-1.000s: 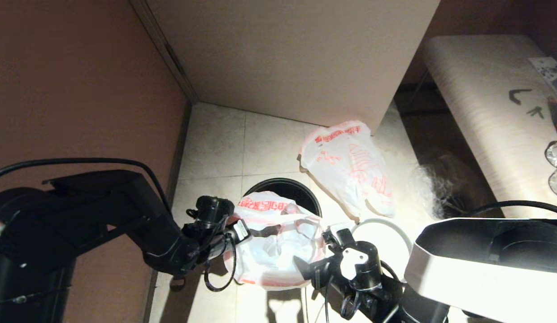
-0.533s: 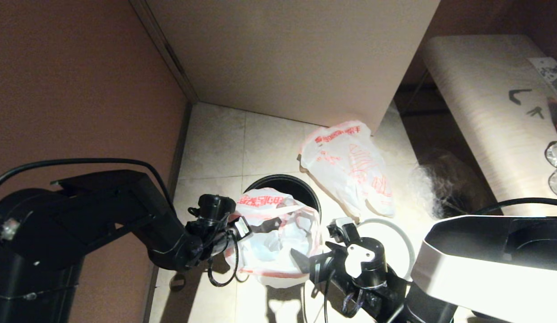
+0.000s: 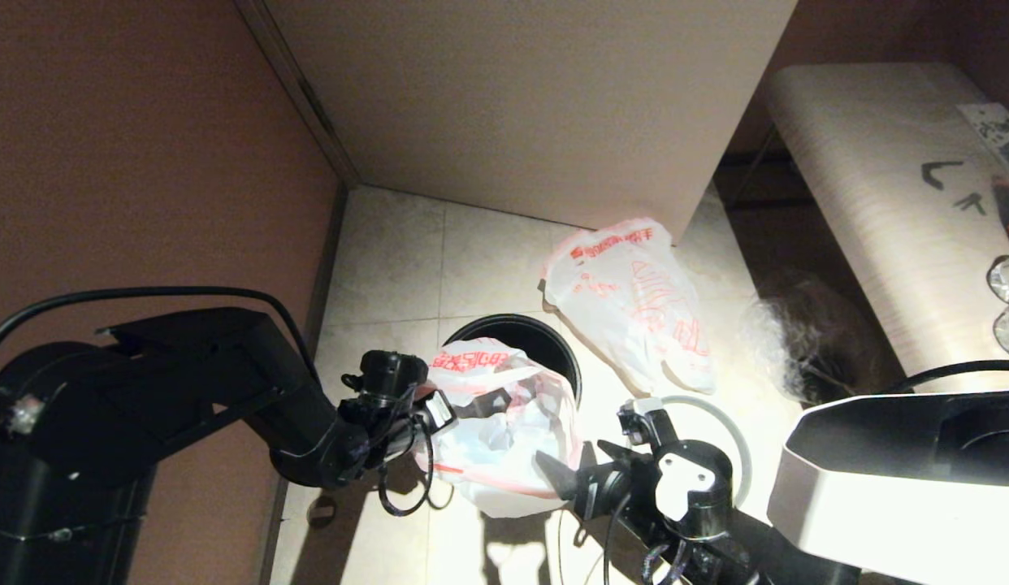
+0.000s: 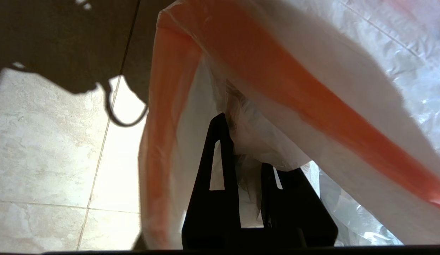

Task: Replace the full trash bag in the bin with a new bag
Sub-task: Put the new garbage bag on the trash can

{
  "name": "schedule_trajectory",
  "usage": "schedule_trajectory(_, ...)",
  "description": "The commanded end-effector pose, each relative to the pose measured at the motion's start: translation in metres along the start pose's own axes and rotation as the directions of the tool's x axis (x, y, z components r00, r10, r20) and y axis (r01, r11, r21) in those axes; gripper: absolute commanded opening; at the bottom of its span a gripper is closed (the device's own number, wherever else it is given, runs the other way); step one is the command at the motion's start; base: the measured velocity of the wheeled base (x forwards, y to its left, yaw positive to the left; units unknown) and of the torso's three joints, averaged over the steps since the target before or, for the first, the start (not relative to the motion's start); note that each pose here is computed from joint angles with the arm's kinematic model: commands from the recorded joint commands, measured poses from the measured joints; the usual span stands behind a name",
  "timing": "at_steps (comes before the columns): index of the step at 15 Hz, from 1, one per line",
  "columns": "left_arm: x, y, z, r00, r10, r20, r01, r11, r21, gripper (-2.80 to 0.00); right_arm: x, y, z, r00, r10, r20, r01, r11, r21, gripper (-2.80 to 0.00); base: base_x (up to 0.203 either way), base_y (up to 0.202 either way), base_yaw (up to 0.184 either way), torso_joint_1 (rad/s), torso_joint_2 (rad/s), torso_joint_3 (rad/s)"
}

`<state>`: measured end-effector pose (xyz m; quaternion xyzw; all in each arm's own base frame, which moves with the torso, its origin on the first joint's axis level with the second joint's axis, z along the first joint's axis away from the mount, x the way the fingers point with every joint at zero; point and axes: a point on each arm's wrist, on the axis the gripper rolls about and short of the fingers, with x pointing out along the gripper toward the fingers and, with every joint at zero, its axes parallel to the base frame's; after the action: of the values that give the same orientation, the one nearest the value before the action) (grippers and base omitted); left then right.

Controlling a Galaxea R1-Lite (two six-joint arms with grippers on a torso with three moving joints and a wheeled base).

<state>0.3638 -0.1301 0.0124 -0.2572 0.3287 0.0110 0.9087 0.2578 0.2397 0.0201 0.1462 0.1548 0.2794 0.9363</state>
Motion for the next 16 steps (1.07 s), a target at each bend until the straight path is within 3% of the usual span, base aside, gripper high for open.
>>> schedule_trajectory(1, 0.001, 0.000, 0.000, 1.000, 0.000, 0.003, 0.000, 1.000, -0.004, -2.80, -0.008, -0.001, 0.001, 1.000, 0.014, 0.007, -0.014, 1.000, 0.006, 0.00, 0.000, 0.000, 0.000, 0.000, 0.00, 0.000)
schedule_trajectory(9, -0.002, -0.001, 0.001, 1.000, -0.005, 0.006, 0.005, 1.000, -0.003, -2.80, -0.016, 0.007, 0.004, 0.994, 0.108, -0.023, -0.106, 0.993, 0.055, 0.00, 0.000, 0.000, 0.000, 0.000, 0.00, 0.000)
schedule_trajectory(13, -0.001, -0.001, 0.000, 1.000, -0.006, 0.001, 0.006, 1.000, 0.000, -2.80, -0.019, 0.015, 0.014, 0.983, 0.185, -0.011, -0.182, 0.972, 0.147, 0.00, 0.000, 0.000, 0.000, 0.000, 0.00, 0.000)
schedule_trajectory(16, -0.001, -0.001, 0.000, 1.000, -0.007, 0.000, 0.007, 1.000, 0.000, -2.80, -0.020, 0.016, 0.018, 0.981, 0.195, -0.003, -0.192, 0.969, 0.152, 0.00, 0.000, 0.000, 0.000, 0.000, 0.00, 0.000)
